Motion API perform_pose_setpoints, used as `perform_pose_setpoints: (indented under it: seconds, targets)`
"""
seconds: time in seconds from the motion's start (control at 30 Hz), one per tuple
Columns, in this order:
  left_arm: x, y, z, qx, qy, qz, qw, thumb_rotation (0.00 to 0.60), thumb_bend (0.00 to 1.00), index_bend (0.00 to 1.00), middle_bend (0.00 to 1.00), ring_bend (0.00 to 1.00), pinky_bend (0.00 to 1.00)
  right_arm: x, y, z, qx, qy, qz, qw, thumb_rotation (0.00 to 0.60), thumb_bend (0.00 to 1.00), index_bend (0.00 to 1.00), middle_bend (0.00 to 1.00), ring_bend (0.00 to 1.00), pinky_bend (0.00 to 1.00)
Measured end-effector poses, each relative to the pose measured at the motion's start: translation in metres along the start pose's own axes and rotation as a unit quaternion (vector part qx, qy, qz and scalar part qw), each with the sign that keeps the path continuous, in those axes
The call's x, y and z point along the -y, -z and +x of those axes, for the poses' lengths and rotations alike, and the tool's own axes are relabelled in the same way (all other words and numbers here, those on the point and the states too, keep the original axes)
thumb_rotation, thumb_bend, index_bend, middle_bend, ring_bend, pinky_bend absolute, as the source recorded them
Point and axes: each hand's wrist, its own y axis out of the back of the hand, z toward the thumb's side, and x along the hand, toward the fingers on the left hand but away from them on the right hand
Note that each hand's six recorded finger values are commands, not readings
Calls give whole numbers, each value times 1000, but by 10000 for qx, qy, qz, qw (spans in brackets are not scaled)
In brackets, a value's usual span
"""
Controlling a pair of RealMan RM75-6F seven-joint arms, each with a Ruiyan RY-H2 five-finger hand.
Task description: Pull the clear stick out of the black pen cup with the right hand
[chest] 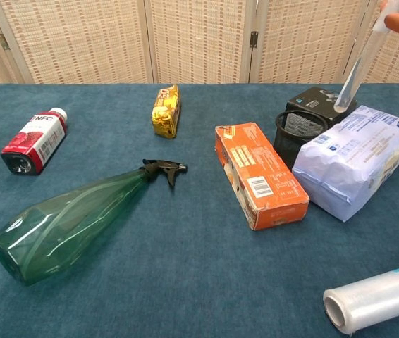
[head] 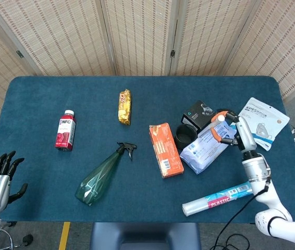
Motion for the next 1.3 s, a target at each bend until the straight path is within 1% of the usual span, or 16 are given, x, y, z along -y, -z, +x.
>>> perform_pose_setpoints:
  seconds: [0.03,0.13,0.2,0.3,0.4,0.43,0.53,0.6,0.7,0.97,1.3]
  targets:
    - [0,0,0,-1,1,0,10000,600,321,217,85,47,95,-2,0,-1,-89,115,330,9994,600,477,655,436,189,126]
    - [0,0,0,-2,2,1,10000,600,320,217,86,47,95,-5,-1,-2,-270,411,962,9941,600,477,655,436,189,126]
    - [0,0,0,-4,1,-3,10000,600,320,217,85,46,95,-5,-2,-2,-311,489,1085,9924,600,477,655,436,189,126]
    - [1,0,0,0,-1,-3,10000,600,320,217,85,47,95,-1,-3,-3,-292,415,873,9949,600,477,655,436,189,126]
    - [1,1,0,-8,-3,-7,10000,600,321,217,85,47,95,7,-4,-3,-203,230,335,9990,600,477,655,437,189,126]
    - [1,1,0,-13,0,-10,10000,600,321,217,85,46,95,10,-4,-3,-148,137,75,9998,600,477,655,438,189,126]
    - [2,2,0,-21,19,-9,10000,600,320,217,85,47,95,16,-4,-5,9,-97,-536,9985,600,477,655,439,189,126]
    - [2,1,0,-12,19,-6,10000,600,319,217,85,47,95,20,-4,-6,76,-194,-741,9970,600,477,655,439,189,126]
    - [1,1,0,-12,6,-11,10000,600,320,217,86,46,95,22,-4,-12,95,-211,-750,9969,600,477,655,439,189,126]
    - [2,3,-1,-50,27,-3,10000,600,320,217,85,47,95,49,1,-34,221,-417,-536,9974,600,477,655,440,189,126]
    - [4,3,-1,-52,52,-5,10000,600,321,216,86,46,95,71,27,-46,491,-454,-377,9970,600,477,655,440,189,126]
